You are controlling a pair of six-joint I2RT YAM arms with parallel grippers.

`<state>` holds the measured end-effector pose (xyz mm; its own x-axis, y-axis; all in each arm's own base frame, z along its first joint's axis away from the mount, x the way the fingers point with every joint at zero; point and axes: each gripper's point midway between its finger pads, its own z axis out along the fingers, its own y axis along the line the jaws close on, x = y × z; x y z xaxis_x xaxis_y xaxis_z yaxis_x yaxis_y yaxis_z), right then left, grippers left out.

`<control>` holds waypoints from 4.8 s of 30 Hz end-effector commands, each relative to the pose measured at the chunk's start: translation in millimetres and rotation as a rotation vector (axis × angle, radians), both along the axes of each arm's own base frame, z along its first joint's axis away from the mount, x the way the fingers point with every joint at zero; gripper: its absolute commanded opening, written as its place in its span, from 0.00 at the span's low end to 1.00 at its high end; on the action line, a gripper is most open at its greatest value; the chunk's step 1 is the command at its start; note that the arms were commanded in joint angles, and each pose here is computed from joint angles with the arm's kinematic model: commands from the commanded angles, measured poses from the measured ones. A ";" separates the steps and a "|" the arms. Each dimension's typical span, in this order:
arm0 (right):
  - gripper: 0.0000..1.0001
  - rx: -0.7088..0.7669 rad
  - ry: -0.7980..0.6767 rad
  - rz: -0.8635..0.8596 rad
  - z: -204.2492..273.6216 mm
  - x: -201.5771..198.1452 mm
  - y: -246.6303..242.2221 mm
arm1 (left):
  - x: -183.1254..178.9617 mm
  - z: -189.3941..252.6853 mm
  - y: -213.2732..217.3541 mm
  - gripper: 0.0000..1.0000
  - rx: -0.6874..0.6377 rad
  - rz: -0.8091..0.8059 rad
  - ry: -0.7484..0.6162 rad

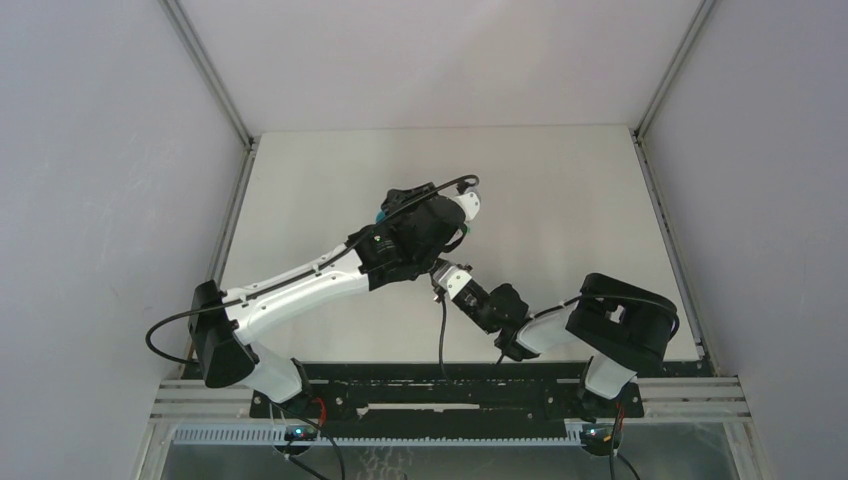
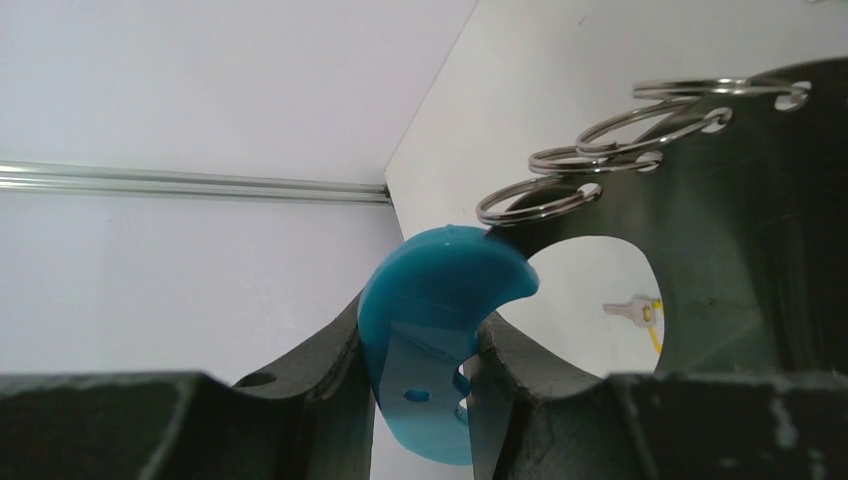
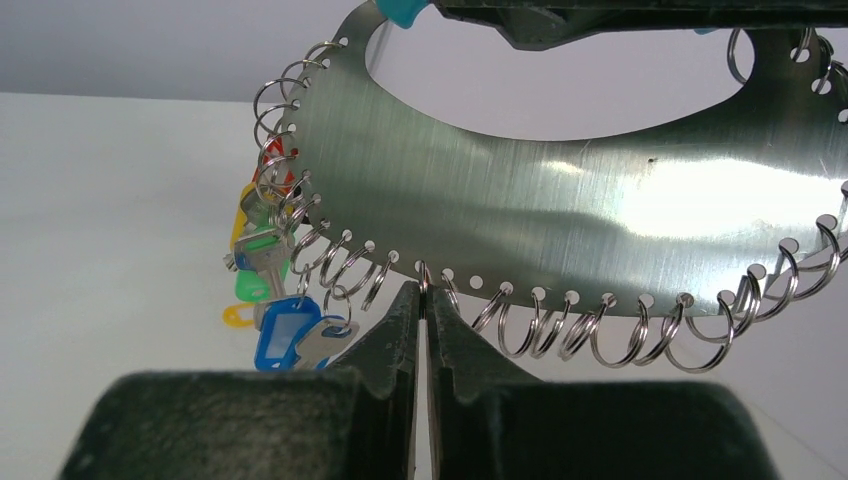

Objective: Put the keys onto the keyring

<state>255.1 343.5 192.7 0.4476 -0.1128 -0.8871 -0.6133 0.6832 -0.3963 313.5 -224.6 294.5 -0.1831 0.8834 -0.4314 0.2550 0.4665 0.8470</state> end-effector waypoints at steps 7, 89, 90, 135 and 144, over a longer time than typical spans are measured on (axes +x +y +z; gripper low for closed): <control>0.00 0.077 -0.038 0.060 26.7 -22.0 -10.3 | -0.5 19.9 1.2 0.09 -0.312 0.002 0.016; 0.00 -0.121 0.236 0.414 -19.3 -40.2 -52.9 | -98.0 -116.4 -51.0 0.76 -1.199 -0.930 0.278; 0.00 -0.118 0.236 0.417 -18.6 -39.6 -52.9 | -99.6 -118.6 -52.3 0.75 -1.183 -0.957 0.289; 0.00 -0.118 0.240 0.539 -17.6 -41.3 -34.1 | -97.2 -134.1 -81.1 0.16 -1.151 -1.164 0.566; 0.00 -0.122 0.262 0.570 -21.6 -45.9 -30.9 | -96.6 -131.6 -81.5 0.18 -1.150 -1.157 0.542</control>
<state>207.7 300.8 137.0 0.1792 -0.1196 -0.9765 -0.9577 0.2058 -0.2009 206.3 -299.1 130.8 -0.1667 0.0124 -0.9859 0.9804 0.1083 -0.1644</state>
